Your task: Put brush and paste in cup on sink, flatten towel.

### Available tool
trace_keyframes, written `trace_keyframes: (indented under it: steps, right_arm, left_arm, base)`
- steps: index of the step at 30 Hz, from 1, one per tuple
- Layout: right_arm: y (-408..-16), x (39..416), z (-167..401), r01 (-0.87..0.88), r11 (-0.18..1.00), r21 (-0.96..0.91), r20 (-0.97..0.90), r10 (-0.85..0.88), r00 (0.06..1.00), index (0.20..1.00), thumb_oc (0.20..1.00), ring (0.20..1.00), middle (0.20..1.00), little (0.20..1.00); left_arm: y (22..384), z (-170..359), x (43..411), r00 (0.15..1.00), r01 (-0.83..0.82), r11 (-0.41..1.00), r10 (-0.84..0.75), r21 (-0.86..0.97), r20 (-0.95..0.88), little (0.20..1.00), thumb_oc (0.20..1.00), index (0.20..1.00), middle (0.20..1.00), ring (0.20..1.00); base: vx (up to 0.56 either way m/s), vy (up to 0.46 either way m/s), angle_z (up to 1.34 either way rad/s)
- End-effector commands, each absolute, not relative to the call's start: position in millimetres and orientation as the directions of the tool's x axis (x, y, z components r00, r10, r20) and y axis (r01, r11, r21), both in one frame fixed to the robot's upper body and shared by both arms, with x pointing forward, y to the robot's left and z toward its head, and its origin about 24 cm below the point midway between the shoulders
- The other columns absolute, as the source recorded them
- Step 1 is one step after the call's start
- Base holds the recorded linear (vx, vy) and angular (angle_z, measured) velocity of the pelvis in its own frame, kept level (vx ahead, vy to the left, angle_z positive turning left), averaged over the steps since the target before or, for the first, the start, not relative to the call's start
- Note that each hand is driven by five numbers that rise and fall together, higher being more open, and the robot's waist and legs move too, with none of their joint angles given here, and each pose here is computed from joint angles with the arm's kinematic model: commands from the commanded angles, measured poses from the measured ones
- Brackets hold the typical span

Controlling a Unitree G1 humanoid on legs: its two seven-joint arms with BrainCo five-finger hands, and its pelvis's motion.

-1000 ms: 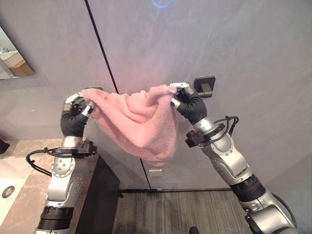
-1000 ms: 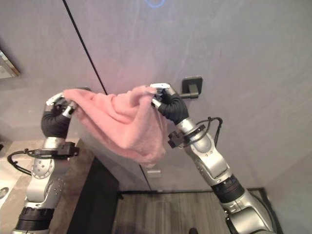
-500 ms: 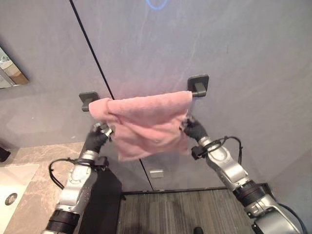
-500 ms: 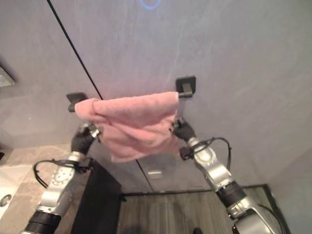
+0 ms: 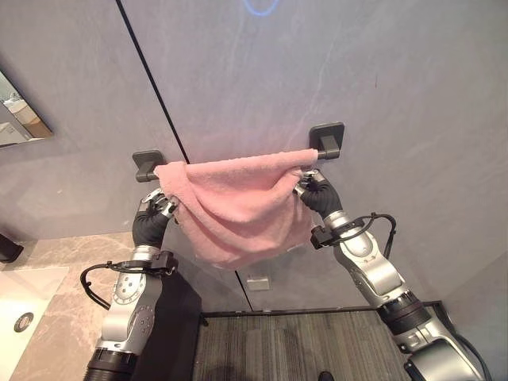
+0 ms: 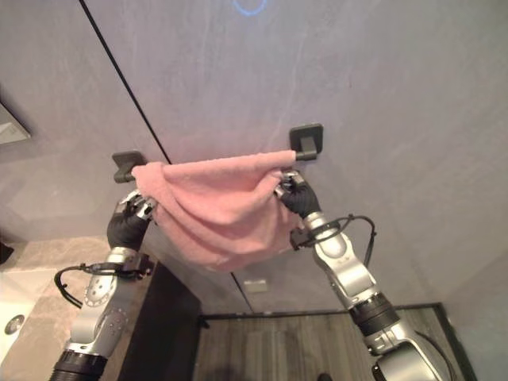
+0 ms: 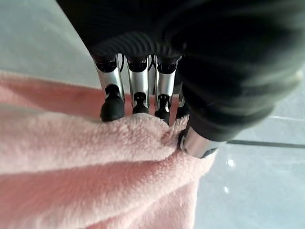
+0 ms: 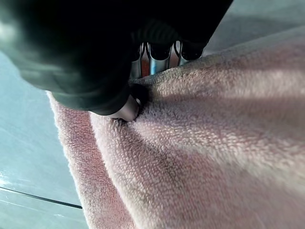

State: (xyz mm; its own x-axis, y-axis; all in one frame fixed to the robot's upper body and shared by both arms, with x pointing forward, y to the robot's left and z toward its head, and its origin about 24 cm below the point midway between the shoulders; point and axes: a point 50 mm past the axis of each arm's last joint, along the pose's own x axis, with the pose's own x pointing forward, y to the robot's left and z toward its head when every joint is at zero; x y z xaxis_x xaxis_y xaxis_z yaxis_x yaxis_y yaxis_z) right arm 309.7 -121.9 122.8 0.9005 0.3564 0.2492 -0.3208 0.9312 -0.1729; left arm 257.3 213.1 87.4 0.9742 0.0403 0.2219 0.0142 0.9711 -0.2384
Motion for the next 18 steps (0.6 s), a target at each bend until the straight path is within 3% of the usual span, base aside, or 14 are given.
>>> trace_keyframes:
  steps: [1,4,5,9,11,13,15,18]
  right_arm:
    - [-116.6,312.7,146.0,-0.316,0.939,-0.137,0.368,0.344,0.864,0.2,0.2,0.2,0.2,0.2]
    - [-126.0,310.2,157.4,-0.296,0.949,-0.112,0.42,0.315,0.851,0.2,0.2,0.2,0.2,0.2]
    - [-130.9,311.6,151.3,-0.265,0.96,-0.092,0.402,0.279,0.872,0.2,0.2,0.2,0.2,0.2]
    - [-138.1,311.3,146.6,-0.23,0.971,-0.06,0.391,0.235,0.89,0.2,0.2,0.2,0.2,0.2]
    - [-138.8,310.3,142.7,-0.233,0.971,-0.06,0.38,0.238,0.894,0.2,0.2,0.2,0.2,0.2]
    - [-139.8,308.3,143.4,-0.233,0.97,-0.061,0.388,0.238,0.89,0.2,0.2,0.2,0.2,0.2]
    - [-143.1,308.5,147.2,-0.2,0.978,-0.057,0.412,0.205,0.888,0.2,0.2,0.2,0.2,0.2]
    - [-143.9,307.2,148.8,-0.189,0.98,-0.066,0.424,0.199,0.883,0.2,0.2,0.2,0.2,0.2]
  left_arm:
    - [235.2,95.4,261.9,0.972,-0.026,0.996,0.044,-0.083,0.233,0.2,0.2,0.2,0.2,0.2]
    - [251.4,88.3,254.8,0.97,-0.096,0.985,0.125,-0.141,0.21,0.2,0.2,0.2,0.2,0.2]
    - [259.8,81.9,254.1,0.97,-0.169,0.985,0.172,-0.03,0.174,0.2,0.2,0.2,0.2,0.2]
    - [267.9,82.4,246.8,0.956,-0.22,0.974,0.228,-0.061,0.187,0.2,0.2,0.2,0.2,0.2]
    - [265.3,82.0,247.1,0.969,-0.165,0.986,0.166,-0.023,0.182,0.2,0.2,0.2,0.2,0.2]
    - [272.3,87.7,244.3,0.956,-0.218,0.975,0.205,0.041,0.208,0.2,0.2,0.2,0.2,0.2]
    - [275.0,83.3,242.2,0.936,-0.287,0.958,0.284,-0.018,0.206,0.2,0.2,0.2,0.2,0.2]
    - [271.2,97.0,245.5,0.934,-0.274,0.958,0.244,0.086,0.262,0.2,0.2,0.2,0.2,0.2]
  base:
    - [0.0,0.0,0.0]
    - [0.0,0.0,0.0]
    - [0.0,0.0,0.0]
    - [0.0,0.0,0.0]
    - [0.0,0.0,0.0]
    - [0.0,0.0,0.0]
    - [0.0,0.0,0.0]
    - [0.0,0.0,0.0]
